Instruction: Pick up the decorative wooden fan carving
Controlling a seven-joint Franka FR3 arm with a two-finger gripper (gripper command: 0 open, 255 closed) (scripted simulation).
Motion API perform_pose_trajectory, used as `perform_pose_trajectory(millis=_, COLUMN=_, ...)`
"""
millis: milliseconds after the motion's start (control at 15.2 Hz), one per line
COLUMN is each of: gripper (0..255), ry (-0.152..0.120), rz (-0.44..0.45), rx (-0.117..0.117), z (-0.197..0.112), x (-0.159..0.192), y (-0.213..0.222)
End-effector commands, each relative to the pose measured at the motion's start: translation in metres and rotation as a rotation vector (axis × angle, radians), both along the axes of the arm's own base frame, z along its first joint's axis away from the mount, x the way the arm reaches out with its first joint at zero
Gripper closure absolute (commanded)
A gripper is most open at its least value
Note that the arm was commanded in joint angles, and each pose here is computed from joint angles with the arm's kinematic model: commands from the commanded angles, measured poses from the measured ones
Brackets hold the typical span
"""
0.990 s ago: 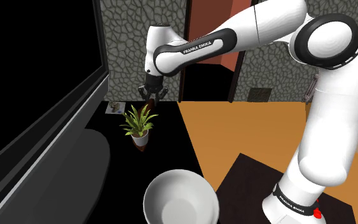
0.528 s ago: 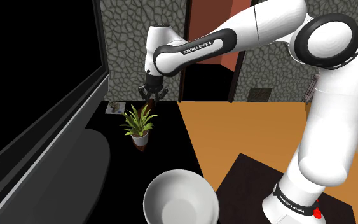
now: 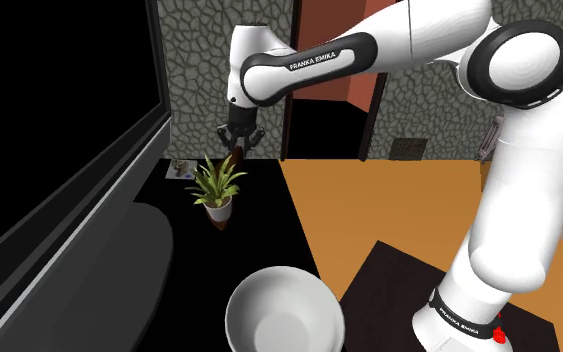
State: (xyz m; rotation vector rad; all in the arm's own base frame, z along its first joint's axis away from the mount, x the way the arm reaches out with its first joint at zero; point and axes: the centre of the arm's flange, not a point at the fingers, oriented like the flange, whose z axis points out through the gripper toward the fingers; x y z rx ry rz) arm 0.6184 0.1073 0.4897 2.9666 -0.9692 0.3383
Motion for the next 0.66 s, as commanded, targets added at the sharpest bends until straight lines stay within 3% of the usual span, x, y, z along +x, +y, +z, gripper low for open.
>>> perform_pose_trajectory(millis=0, gripper=255, ry=-0.002, rz=0.000, rx=0.000, z=0.012, x=0.000, y=0.000)
perform_pose_trajectory(millis=594, gripper=255, ry=-0.002, rz=0.000, rx=0.000, z=0.050, x=0.000, y=0.000)
